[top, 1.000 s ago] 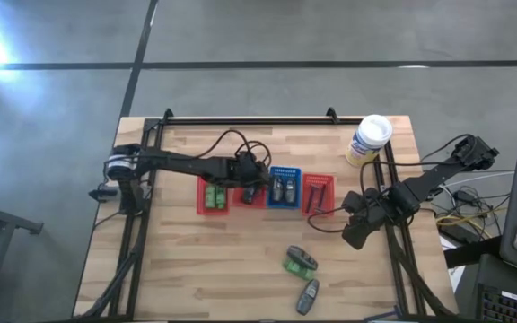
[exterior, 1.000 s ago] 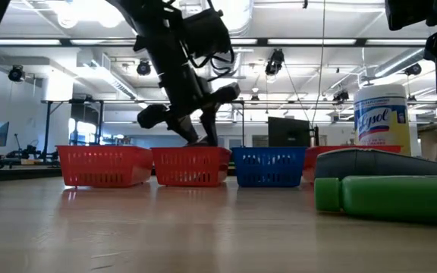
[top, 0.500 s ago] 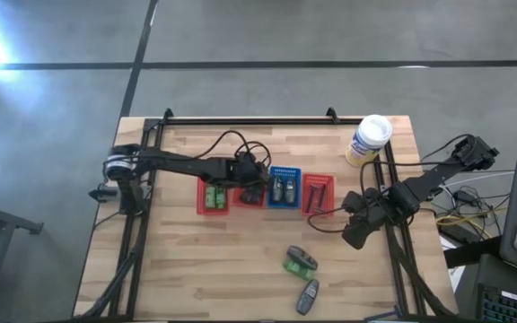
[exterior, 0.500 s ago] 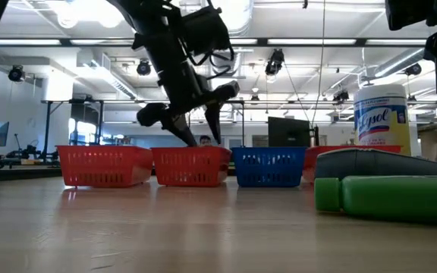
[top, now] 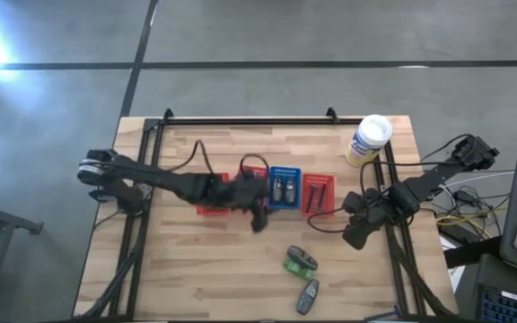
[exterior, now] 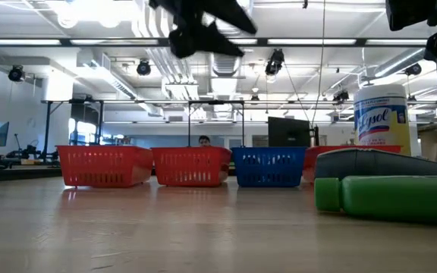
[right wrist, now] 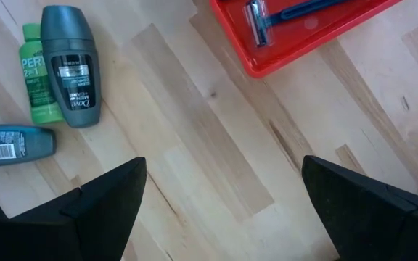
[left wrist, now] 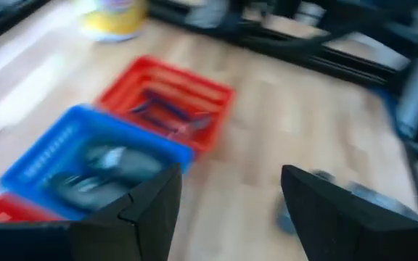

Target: Pick & Place Travel size toiletries

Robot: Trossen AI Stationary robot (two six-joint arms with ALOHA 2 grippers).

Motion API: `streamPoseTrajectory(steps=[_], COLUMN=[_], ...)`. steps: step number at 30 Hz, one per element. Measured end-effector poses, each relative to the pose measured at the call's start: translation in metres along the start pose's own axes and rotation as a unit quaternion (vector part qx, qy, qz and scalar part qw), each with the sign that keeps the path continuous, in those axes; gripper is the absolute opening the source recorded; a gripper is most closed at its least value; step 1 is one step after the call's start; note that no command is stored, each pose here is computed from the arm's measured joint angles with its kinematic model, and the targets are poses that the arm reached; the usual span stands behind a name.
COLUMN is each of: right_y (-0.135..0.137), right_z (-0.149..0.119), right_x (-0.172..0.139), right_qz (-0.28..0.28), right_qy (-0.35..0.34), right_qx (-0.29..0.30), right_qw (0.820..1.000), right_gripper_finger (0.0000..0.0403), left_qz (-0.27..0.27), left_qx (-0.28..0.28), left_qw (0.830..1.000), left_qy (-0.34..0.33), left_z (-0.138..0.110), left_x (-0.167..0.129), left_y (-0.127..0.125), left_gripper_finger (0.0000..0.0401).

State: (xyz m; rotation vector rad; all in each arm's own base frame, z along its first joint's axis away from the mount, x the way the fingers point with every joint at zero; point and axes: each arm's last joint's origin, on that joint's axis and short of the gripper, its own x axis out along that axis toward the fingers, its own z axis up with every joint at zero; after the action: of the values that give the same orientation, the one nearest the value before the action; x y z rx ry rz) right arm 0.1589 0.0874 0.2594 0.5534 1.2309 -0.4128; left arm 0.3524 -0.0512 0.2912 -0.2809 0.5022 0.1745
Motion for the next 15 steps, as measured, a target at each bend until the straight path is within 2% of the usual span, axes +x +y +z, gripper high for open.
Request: streamPoseTrajectory(steps=[3,6,11,15], right_y=[0.000,0.001,0.002,0.000], right_z=[-0.001,-0.003,-0.011,-0.020], right_x=[0.000,0.000,0.000,0.003], right_qz=[0.004,0.009,0.009,-0.012], right_qy=[0.009,0.022,0.043,0.057], right_qx=[0.002,0.007,0.000,0.022], right_qw=[1.000,1.000,0.999,0.998], right_gripper_finger=[0.0366,0.0366,0.0366,0.0366], left_qz=[-0.041,-0.061,-0.099,-0.120], left_qx=[0.055,0.092,0.113,0.173], left_qw=[0.998,0.994,0.988,0.977], left_qy=[-0.009,-0.012,0.023,0.036], left_z=[-0.007,-0.018,-0.038,-0.046], left_x=[0.000,0.010,0.040,0.068], left_y=[-0.022,-0.037,-0.052,-0.069], left_gripper_finger=[0.0241,0.0241,0.0241,0.0241])
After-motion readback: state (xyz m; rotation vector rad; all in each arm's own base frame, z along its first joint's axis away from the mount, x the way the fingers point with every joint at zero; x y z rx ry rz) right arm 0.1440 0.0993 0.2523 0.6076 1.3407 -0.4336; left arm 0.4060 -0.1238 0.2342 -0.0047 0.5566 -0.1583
